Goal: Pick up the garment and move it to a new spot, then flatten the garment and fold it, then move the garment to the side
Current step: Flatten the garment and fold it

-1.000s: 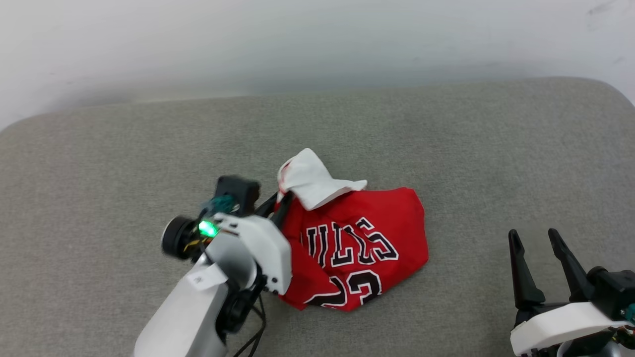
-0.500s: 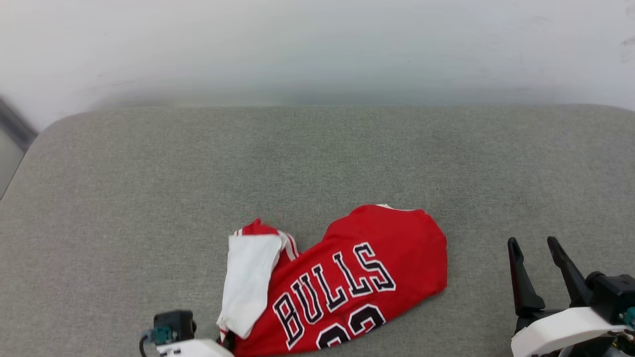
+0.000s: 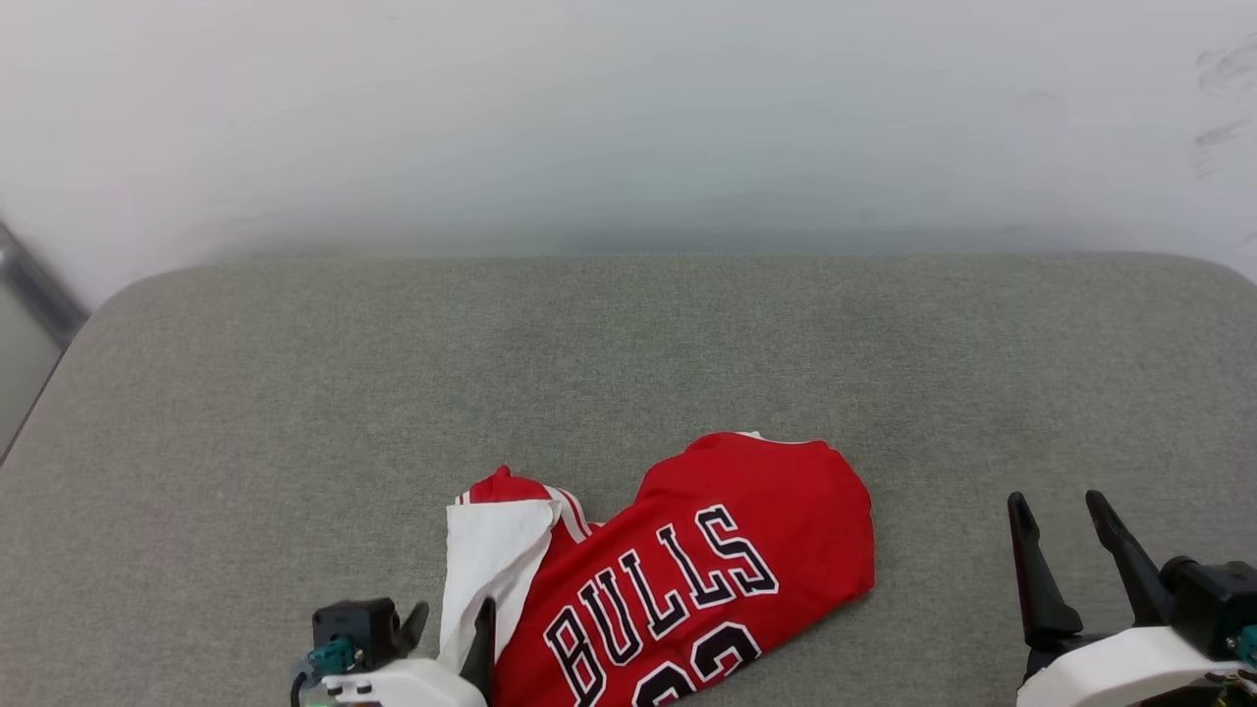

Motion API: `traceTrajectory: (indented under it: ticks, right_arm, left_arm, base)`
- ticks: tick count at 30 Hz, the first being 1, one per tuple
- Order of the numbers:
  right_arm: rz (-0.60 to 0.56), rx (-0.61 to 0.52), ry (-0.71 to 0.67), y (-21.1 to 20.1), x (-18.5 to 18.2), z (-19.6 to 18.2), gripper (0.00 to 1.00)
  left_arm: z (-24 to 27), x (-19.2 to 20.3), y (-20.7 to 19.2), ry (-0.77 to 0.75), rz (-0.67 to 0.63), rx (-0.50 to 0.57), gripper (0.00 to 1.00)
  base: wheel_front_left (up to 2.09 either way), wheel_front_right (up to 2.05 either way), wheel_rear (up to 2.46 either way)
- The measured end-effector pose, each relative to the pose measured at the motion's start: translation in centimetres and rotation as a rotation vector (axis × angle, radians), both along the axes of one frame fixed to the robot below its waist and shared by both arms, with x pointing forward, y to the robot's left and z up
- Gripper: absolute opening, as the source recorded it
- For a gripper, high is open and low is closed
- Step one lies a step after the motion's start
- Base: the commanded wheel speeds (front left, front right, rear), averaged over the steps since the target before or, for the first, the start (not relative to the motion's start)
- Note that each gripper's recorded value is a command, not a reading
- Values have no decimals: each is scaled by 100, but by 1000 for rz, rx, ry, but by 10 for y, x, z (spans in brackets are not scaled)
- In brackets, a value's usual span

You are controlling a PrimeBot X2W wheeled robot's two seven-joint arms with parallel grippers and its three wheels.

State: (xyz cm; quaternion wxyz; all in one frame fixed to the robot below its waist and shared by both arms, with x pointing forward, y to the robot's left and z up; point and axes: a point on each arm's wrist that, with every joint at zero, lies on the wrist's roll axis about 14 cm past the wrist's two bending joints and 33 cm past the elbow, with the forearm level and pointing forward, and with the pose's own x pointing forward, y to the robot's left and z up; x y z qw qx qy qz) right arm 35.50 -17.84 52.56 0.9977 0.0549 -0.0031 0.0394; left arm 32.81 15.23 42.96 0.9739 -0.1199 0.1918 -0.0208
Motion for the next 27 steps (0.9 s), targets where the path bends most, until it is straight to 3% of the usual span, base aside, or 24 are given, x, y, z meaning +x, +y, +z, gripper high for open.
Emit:
traceTrajectory:
  ticks: [6,9,15,25,26,27]
  right_arm:
    - [-17,0,-14,-6,-4,5,100]
    - [-24,0,-15,-8,-5,5,100]
    - [-25,2,-2,-9,-2,2,100]
    - [-38,6,30,-12,7,-9,100]
    - [-42,6,31,-13,8,-10,100]
    - [-46,6,33,-15,8,-11,100]
  left_arm:
    - [45,20,-9,-200,-43,46,100]
    - [50,23,-16,-209,-89,68,100]
    - [27,22,-40,-8,-286,81,100]
    - [-8,33,-33,249,-394,122,100]
    - [-8,36,-32,251,-394,125,69]
    - [-8,38,-32,250,-393,123,50]
  base:
    - [0,0,0]
    - [0,0,0]
    - [0,0,0]
    - [0,0,0]
    - [0,0,0]
    - [0,0,0]
